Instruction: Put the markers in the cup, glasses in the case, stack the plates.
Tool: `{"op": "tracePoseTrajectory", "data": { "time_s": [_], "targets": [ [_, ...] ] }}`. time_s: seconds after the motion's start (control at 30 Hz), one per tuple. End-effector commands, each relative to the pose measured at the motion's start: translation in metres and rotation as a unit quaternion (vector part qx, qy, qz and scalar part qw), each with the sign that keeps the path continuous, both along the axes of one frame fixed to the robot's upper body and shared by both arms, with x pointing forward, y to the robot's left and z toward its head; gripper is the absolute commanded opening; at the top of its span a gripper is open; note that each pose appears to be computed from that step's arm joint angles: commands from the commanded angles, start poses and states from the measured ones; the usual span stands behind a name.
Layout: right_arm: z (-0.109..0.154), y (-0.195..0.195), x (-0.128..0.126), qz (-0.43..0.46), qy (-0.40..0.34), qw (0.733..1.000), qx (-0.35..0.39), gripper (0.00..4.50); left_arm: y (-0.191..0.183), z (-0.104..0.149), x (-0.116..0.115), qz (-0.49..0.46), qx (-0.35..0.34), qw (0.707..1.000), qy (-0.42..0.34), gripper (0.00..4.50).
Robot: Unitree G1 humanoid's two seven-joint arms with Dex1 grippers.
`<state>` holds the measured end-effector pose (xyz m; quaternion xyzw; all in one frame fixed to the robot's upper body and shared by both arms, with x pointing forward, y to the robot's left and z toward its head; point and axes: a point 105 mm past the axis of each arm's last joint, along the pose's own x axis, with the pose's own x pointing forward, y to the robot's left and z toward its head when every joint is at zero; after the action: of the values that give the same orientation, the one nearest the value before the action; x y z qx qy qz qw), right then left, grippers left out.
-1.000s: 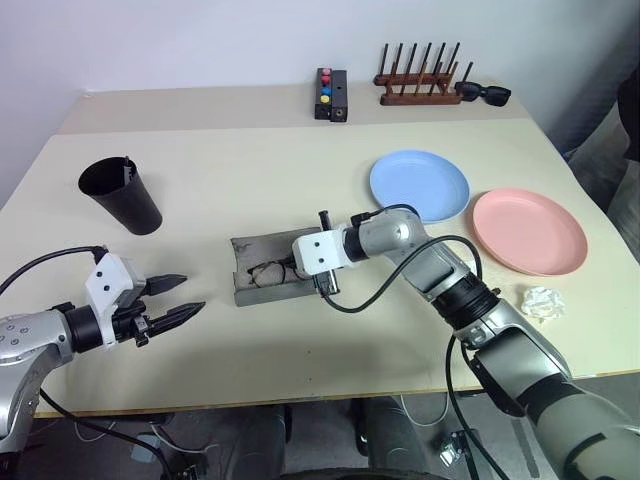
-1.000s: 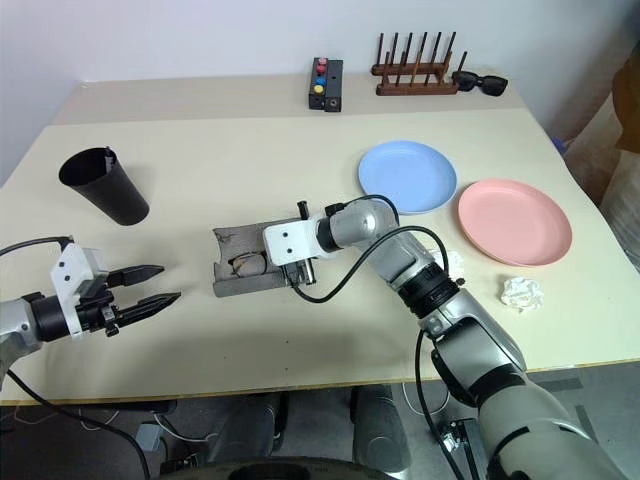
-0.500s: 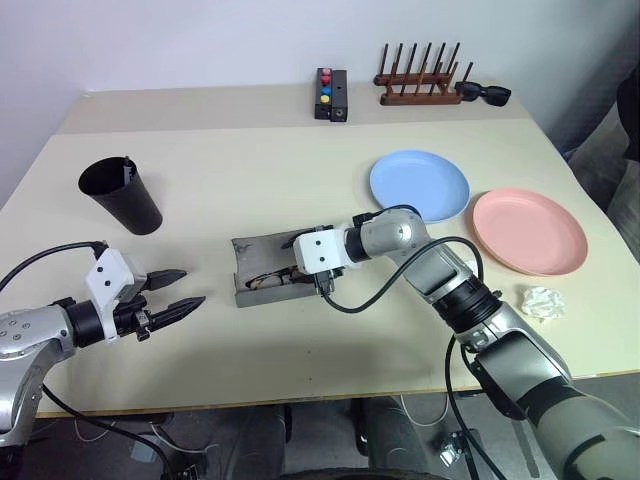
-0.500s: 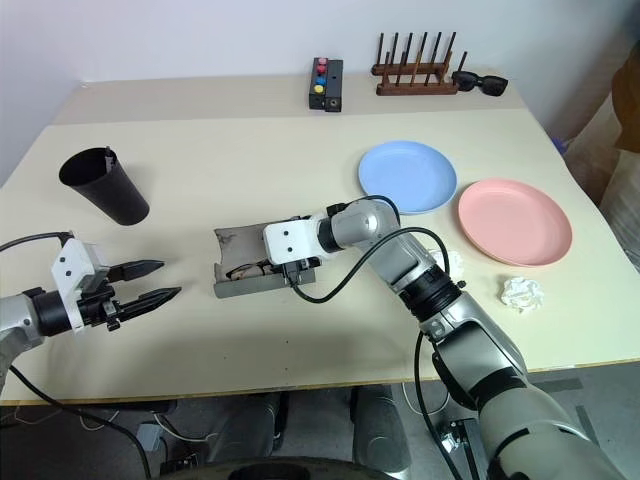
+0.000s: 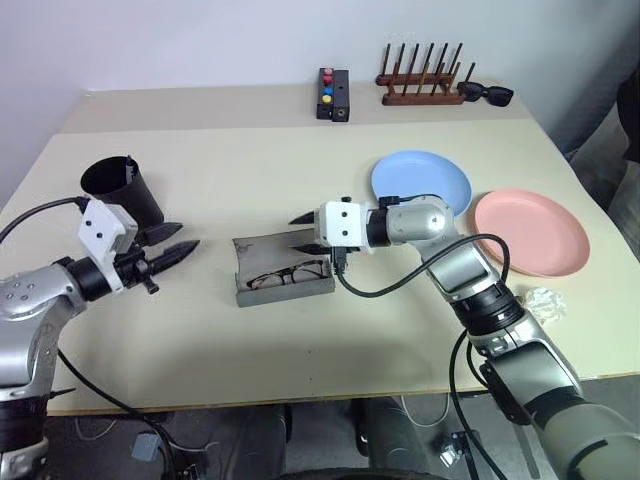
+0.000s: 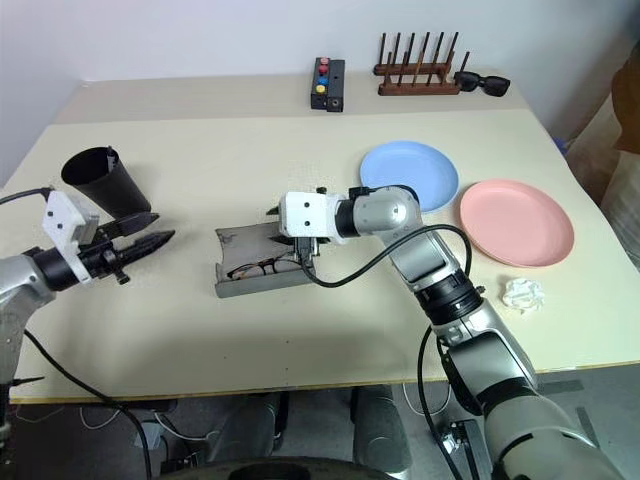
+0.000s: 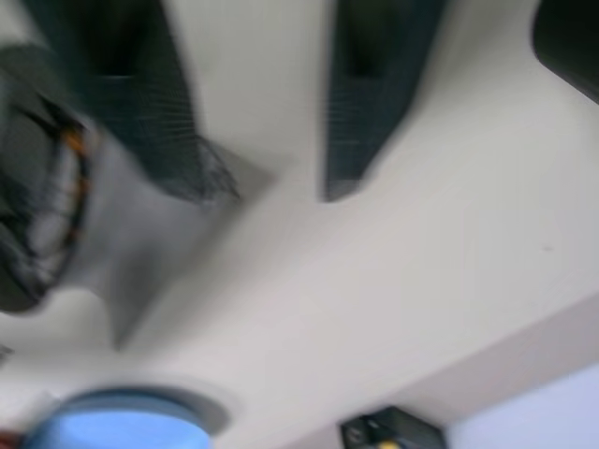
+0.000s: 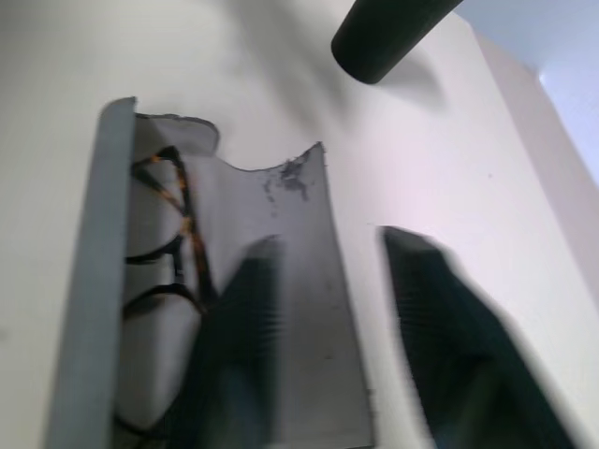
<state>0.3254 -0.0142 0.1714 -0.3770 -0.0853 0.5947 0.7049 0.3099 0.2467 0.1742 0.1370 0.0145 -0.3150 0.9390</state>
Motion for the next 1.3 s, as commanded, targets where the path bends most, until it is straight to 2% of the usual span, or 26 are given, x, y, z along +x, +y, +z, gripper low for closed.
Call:
{"op": "tracePoseTrajectory", "data": {
  "time_s": [0.03,0.2,0.33,0.43,0.73,1.13,1.3],
  "targets": [
    [0.019,-0.009,-0.006,-0.011,-0.019,0.999,0.035,0.00,-0.013,0.004,0.020,-0.008,-0.012,1.000,-0.009,0.04],
    [0.016,-0.022,-0.013,-0.031,-0.011,0.998,0.051,0.00,-0.042,-0.007,0.052,-0.035,-0.019,0.999,0.025,0.04],
    [0.009,-0.032,-0.020,-0.044,0.000,0.998,0.052,0.00,-0.057,-0.018,0.074,-0.051,0.002,0.998,0.048,0.04],
    [0.006,-0.038,-0.026,-0.052,0.009,0.997,0.055,0.00,-0.070,-0.029,0.078,-0.091,0.030,0.992,0.084,0.04],
    [0.008,-0.048,-0.029,-0.077,0.011,0.995,0.066,0.00,-0.079,-0.049,0.050,-0.218,0.055,0.961,0.162,0.04],
    [0.007,-0.051,-0.024,-0.081,0.012,0.995,0.062,0.00,-0.094,-0.042,0.020,-0.267,0.039,0.952,0.146,0.04],
    [0.006,-0.051,-0.022,-0.080,0.012,0.995,0.063,0.00,-0.109,-0.048,-0.004,-0.300,0.051,0.941,0.146,0.04]
  ]
}}
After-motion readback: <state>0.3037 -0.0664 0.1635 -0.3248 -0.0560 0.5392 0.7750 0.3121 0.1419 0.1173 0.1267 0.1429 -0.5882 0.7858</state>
